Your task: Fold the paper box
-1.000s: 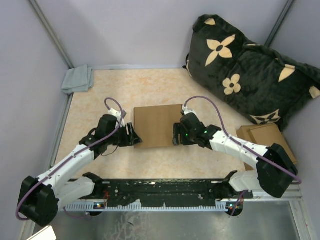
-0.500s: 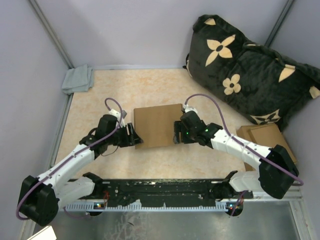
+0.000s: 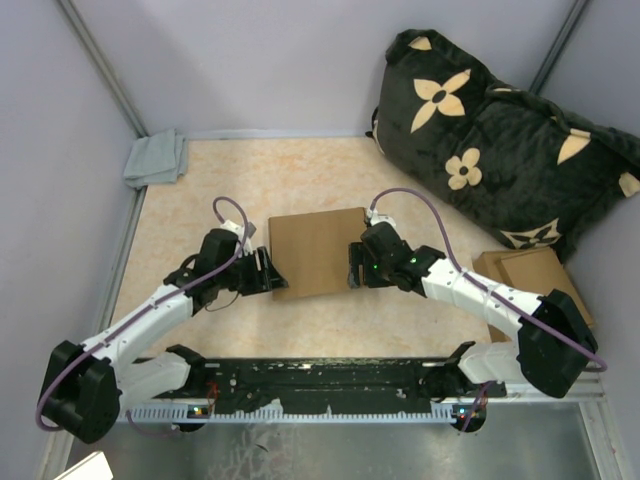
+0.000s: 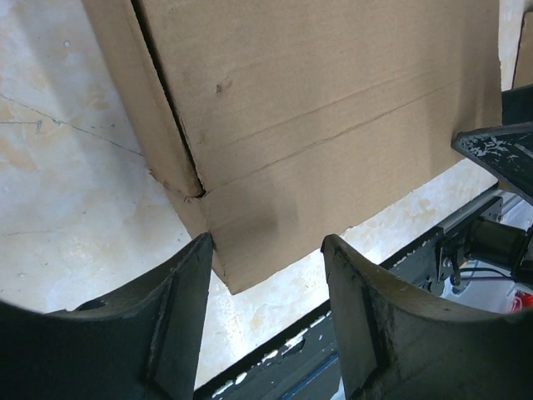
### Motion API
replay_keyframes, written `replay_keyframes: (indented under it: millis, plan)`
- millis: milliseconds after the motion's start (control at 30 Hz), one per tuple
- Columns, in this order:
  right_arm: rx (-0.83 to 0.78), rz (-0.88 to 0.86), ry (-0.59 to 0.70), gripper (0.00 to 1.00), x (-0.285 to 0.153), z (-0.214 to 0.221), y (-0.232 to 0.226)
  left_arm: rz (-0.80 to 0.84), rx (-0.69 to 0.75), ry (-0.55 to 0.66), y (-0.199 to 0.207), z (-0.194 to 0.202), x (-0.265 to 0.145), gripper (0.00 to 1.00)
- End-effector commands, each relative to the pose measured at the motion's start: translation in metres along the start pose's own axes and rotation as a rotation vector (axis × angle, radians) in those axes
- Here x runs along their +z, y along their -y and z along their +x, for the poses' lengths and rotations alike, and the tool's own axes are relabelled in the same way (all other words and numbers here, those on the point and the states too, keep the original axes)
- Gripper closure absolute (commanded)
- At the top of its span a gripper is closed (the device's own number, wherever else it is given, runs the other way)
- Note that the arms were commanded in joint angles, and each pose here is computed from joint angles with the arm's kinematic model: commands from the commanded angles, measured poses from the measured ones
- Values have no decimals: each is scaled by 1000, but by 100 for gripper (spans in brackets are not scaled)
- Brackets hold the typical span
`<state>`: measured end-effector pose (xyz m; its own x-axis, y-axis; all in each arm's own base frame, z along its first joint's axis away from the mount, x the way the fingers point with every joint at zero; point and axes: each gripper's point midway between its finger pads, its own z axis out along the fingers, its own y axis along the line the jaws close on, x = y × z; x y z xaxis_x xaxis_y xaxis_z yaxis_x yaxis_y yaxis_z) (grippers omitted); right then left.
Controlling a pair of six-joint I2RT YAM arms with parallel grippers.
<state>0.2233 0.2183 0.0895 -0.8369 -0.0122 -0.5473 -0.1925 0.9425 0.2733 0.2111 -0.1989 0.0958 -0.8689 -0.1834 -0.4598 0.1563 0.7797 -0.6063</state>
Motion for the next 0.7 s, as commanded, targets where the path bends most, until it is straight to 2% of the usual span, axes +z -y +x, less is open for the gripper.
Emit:
replay_keyframes:
  millis: [0, 667]
  plan:
    - [30, -158, 86, 28, -12, -31, -42, 76, 5, 2, 16, -3, 1, 38]
    - [29, -54, 87, 31, -2, -25, -21, -24, 12, -15, -12, 11, 6, 39]
